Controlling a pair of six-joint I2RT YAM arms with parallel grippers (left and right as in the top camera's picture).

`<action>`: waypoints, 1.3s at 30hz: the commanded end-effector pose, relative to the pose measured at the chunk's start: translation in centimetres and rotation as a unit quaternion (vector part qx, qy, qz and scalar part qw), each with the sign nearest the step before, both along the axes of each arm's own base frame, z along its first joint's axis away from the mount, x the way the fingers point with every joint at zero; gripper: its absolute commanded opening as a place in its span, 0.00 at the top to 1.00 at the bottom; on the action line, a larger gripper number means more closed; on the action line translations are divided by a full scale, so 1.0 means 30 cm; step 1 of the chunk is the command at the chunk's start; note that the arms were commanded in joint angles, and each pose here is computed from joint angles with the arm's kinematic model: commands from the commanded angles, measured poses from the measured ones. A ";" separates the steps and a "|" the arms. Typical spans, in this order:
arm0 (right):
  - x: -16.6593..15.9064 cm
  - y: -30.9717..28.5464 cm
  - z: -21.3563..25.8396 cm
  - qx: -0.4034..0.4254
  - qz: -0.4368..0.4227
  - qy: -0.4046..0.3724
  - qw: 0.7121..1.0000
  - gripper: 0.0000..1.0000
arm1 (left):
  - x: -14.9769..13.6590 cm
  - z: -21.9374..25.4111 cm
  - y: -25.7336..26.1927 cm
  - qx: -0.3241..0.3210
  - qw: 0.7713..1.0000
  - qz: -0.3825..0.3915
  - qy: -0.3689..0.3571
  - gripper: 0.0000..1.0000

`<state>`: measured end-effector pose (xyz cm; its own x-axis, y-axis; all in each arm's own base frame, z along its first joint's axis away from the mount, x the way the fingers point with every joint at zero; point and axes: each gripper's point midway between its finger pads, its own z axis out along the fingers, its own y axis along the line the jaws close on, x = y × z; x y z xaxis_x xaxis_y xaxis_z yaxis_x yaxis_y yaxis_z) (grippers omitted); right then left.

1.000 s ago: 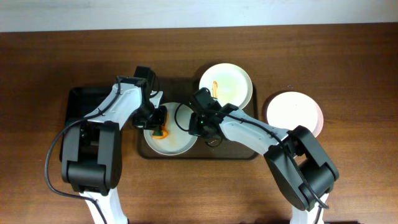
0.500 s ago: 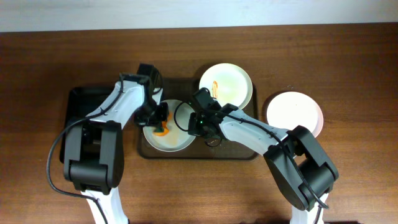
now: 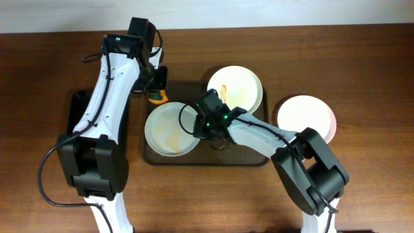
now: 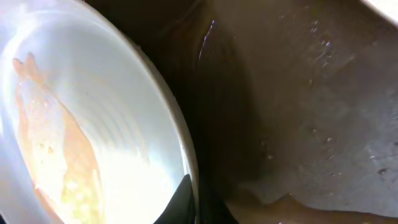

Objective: Clean dirty plates on tray and stack at the side
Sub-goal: 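Lift the plate with the right gripper and stack it on the side plate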

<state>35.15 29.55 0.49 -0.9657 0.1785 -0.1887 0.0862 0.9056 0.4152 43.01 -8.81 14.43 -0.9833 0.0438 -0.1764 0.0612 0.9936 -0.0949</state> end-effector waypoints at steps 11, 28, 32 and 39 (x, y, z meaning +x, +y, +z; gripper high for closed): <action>-0.069 -0.409 0.349 -0.182 0.019 -0.069 0.981 0.96 | 0.006 0.005 0.011 0.004 1.000 -0.004 -0.003 1.00; -0.156 -0.331 0.785 -0.528 -0.013 -0.431 0.731 0.96 | 0.007 0.005 0.011 0.004 1.000 -0.004 -0.004 1.00; -0.163 -0.307 0.751 -0.507 0.001 -0.420 0.753 0.96 | 0.007 0.005 0.011 0.004 1.000 -0.004 -0.004 1.00; -0.146 -0.343 0.502 -0.229 -0.001 -0.165 0.959 0.96 | 0.009 0.006 0.010 0.004 1.000 -0.004 -0.005 1.00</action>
<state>31.26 19.52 15.30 -0.7491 -0.1823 -0.6369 0.0109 0.9579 -0.2870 42.98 -8.75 14.42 -0.9835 0.0438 -0.1753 0.0606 0.9939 -0.0921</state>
